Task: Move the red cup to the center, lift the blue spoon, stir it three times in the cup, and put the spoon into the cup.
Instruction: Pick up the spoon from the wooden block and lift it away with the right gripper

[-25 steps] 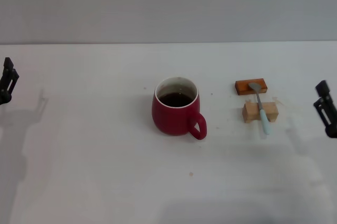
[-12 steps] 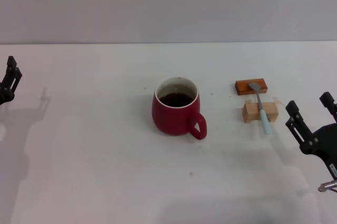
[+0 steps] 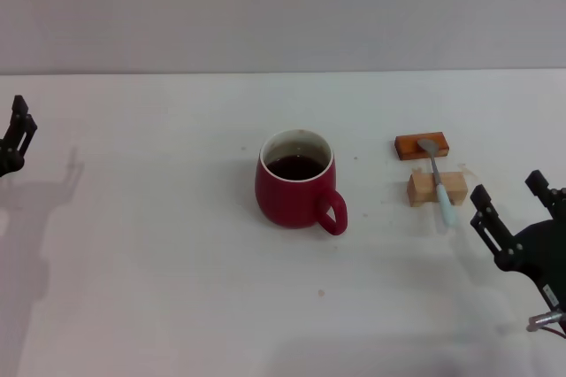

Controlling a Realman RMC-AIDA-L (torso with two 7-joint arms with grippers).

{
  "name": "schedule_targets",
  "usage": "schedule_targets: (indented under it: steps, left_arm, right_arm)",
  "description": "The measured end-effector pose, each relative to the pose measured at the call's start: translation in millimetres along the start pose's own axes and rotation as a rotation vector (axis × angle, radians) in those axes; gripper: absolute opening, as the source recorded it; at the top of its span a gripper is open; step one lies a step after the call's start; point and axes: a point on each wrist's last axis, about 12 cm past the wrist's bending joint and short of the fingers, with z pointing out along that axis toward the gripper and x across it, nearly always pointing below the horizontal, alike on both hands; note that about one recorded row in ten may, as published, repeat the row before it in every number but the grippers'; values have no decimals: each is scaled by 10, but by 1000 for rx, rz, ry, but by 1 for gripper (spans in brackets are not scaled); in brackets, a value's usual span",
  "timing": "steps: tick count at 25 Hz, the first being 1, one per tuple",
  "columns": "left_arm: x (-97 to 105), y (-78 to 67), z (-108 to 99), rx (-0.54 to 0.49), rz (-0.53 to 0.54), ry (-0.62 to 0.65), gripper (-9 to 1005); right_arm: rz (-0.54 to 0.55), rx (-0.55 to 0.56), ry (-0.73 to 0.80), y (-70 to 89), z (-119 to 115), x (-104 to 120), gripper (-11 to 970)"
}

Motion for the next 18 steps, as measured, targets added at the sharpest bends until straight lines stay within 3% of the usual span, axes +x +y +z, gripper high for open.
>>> schedule_targets:
  steps: [18]
  left_arm:
    - [3,-38,43,12,0,11,841]
  right_arm:
    - [4,-23,109,27,128,107,740]
